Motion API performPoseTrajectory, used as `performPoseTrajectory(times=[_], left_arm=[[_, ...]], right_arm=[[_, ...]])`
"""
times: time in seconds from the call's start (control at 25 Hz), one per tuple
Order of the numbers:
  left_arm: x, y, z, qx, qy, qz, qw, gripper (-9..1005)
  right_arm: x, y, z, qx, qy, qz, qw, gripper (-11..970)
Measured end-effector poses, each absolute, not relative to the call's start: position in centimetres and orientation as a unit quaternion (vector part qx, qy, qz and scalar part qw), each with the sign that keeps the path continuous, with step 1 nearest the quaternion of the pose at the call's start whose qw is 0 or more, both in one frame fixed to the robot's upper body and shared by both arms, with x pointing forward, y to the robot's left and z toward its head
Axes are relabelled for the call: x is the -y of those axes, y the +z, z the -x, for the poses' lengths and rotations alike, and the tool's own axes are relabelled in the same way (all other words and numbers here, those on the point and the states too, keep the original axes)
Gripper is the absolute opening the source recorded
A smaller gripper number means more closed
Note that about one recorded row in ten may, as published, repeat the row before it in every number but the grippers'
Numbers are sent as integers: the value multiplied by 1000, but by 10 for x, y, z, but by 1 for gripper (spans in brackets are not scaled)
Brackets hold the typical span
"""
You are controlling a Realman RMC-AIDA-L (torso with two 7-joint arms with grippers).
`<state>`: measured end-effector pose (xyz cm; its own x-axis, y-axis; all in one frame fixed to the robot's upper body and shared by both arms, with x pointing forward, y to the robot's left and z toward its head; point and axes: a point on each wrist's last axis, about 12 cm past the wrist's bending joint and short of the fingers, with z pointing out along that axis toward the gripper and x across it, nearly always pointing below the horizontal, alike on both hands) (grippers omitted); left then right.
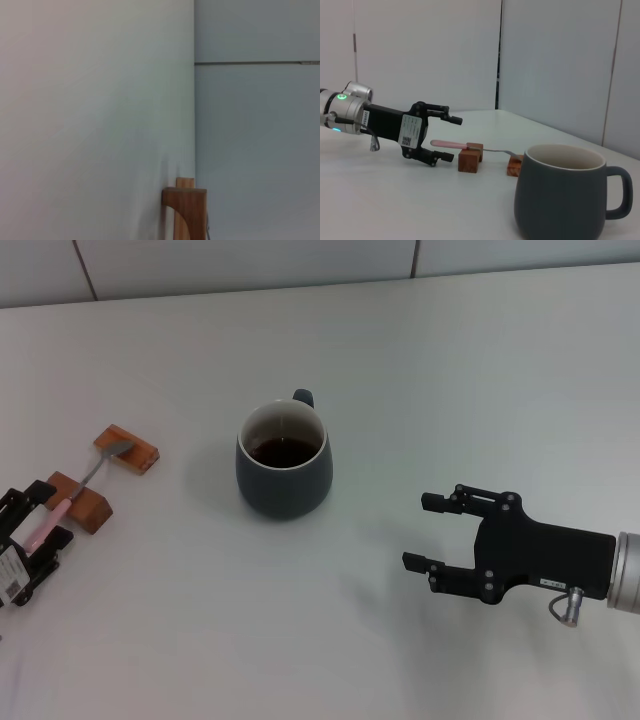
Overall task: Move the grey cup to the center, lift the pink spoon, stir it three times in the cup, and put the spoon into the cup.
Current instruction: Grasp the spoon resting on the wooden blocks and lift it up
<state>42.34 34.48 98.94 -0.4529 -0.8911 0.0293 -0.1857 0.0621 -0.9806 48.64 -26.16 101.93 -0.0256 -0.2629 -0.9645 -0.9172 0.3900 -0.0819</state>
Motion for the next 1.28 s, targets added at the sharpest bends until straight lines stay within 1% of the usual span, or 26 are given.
performPoseTrajectory(times=[0.32, 0.48, 0.68, 1.24, 1.28], left_arm=[[-344, 990, -426, -657, -548, 409, 319, 703], [-344, 989, -426, -658, -545, 414, 315, 536], [-343, 988, -426, -657, -546, 415, 312, 503], [-344, 986, -426, -660, -539, 422, 310, 472], [-344, 986, -426, -660, -539, 422, 310, 451]], right_arm=[[260, 1020, -488, -644, 311, 458, 528, 742], [260, 1020, -488, -643, 311, 458, 528, 742], [260, 1020, -489, -643, 311, 459, 529, 742], [260, 1021, -489, -643, 310, 459, 529, 743], [260, 1021, -489, -643, 310, 459, 529, 743]])
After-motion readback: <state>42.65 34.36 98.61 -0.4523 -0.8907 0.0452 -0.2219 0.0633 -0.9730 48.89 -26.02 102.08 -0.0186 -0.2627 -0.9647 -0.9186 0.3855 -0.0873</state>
